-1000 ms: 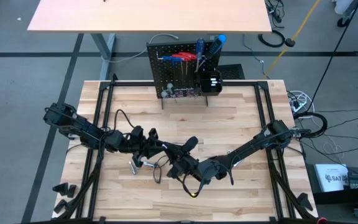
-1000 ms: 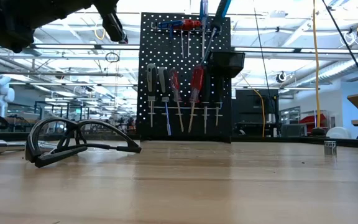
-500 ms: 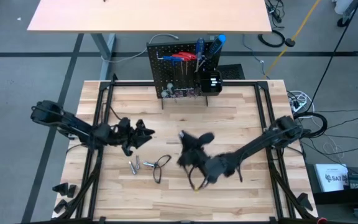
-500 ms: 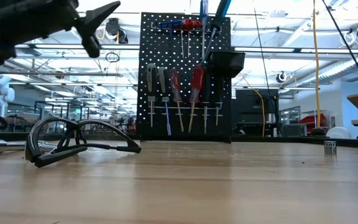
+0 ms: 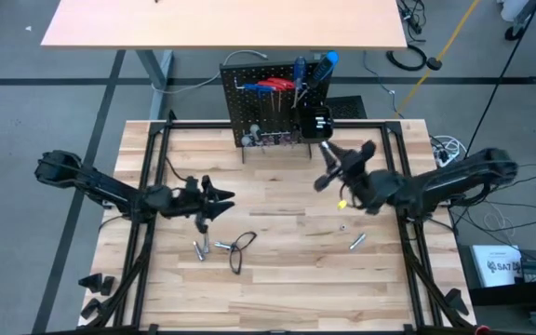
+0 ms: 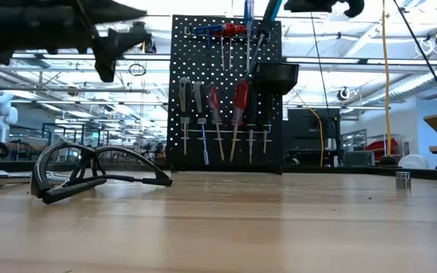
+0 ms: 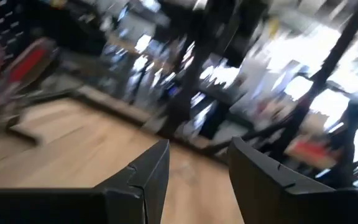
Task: Hang tools onto peg board
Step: Put the top socket into the black bin on the peg board
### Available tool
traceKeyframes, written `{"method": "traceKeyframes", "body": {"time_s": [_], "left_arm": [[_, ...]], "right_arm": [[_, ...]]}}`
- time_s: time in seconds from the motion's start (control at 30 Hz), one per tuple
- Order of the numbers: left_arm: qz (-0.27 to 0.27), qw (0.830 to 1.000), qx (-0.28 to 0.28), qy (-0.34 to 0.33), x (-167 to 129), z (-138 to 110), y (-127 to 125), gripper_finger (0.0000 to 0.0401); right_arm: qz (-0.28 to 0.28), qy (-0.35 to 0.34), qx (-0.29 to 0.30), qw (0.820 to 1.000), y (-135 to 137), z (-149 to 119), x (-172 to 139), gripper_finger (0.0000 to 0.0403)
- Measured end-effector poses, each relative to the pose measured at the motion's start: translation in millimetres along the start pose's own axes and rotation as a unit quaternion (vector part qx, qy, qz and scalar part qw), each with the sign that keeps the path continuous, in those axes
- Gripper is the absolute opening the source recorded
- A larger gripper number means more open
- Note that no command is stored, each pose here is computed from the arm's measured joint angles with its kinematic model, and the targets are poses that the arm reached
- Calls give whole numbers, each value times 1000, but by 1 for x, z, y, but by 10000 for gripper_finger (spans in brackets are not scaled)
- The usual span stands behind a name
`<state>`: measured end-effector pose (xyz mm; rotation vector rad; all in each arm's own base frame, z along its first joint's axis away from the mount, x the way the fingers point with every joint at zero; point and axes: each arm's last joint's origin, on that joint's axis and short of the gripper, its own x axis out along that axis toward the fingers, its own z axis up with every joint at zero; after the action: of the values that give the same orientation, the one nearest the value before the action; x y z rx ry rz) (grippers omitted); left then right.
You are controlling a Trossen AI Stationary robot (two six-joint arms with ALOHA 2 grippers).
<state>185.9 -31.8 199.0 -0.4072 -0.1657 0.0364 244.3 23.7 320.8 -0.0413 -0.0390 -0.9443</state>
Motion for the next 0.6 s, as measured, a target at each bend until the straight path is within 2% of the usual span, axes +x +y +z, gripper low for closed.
{"method": "traceKeyframes", "body": {"time_s": [0.13, 0.27, 0.43, 0.6], "left_arm": [[58, 994, 48, 74, 14, 1, -3, 164], [92, 986, 71, 122, 24, 5, -7, 164], [96, 984, 74, 130, 26, 6, -7, 164], [86, 984, 72, 135, 26, 6, -8, 164]], "right_arm": [[35, 45, 47, 997, -23, 7, 11, 44], [55, 104, 70, 991, -29, 6, 31, 44], [21, 139, 53, 989, -27, 5, 56, 44], [-2, 154, 45, 987, -26, 16, 82, 44]]}}
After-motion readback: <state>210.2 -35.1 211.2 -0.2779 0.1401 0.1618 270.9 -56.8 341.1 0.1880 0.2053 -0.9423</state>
